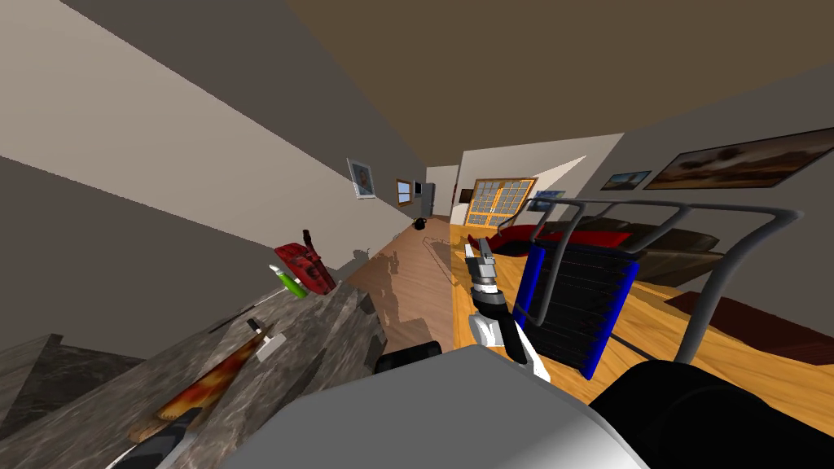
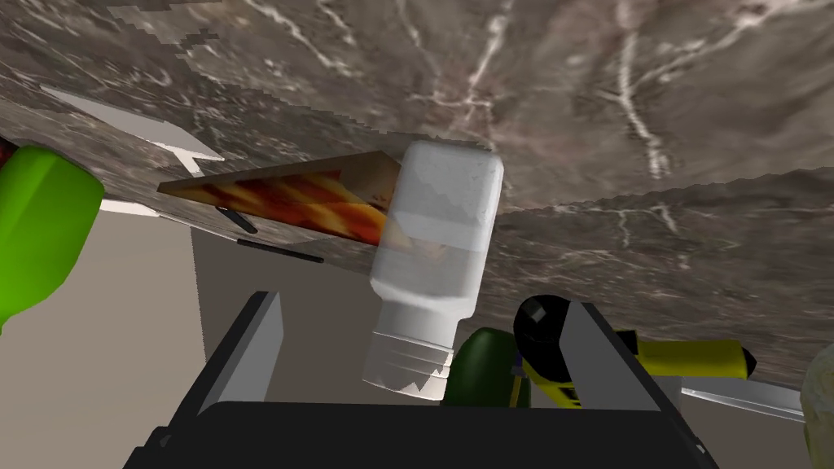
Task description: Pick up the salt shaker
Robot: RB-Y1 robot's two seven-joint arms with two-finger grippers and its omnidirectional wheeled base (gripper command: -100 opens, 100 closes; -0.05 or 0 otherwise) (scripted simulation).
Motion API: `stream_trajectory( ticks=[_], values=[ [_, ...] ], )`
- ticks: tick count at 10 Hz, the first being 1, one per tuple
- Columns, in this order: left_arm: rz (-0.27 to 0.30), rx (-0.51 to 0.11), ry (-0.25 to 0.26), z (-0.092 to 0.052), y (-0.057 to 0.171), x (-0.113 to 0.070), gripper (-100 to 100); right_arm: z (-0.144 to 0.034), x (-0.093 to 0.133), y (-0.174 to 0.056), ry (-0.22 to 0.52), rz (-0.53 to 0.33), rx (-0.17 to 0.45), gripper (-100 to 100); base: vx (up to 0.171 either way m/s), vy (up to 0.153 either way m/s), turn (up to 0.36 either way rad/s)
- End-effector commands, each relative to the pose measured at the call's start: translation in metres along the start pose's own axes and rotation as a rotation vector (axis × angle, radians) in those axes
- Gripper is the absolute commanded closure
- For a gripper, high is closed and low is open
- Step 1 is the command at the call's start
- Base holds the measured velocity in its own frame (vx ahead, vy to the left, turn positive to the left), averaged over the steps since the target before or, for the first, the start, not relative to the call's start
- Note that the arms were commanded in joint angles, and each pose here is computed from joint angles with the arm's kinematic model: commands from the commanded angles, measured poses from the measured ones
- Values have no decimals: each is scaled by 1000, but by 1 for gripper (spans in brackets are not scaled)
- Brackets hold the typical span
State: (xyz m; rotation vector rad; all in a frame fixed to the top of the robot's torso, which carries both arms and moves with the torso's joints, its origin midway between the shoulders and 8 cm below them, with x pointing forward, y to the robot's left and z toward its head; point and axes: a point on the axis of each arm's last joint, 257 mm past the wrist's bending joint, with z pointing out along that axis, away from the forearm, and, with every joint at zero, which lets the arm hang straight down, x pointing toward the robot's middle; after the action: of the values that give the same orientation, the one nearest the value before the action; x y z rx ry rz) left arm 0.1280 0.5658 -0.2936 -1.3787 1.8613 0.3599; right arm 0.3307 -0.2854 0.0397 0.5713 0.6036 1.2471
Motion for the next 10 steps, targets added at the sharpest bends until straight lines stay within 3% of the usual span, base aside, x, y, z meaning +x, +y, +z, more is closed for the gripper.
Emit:
stream_trajectory(
  ticks=[1,7,10],
  values=[
    [1,-35,9,-1,10,1,-100,0,0,0,0,0,0,0,60,-3,-10],
    [-15,-216,56,-11,62,2,-100,0,0,0,0,0,0,0,77,-6,-12],
    [-26,-270,74,-15,77,4,-100,0,0,0,0,0,0,0,57,-13,8]
  ],
)
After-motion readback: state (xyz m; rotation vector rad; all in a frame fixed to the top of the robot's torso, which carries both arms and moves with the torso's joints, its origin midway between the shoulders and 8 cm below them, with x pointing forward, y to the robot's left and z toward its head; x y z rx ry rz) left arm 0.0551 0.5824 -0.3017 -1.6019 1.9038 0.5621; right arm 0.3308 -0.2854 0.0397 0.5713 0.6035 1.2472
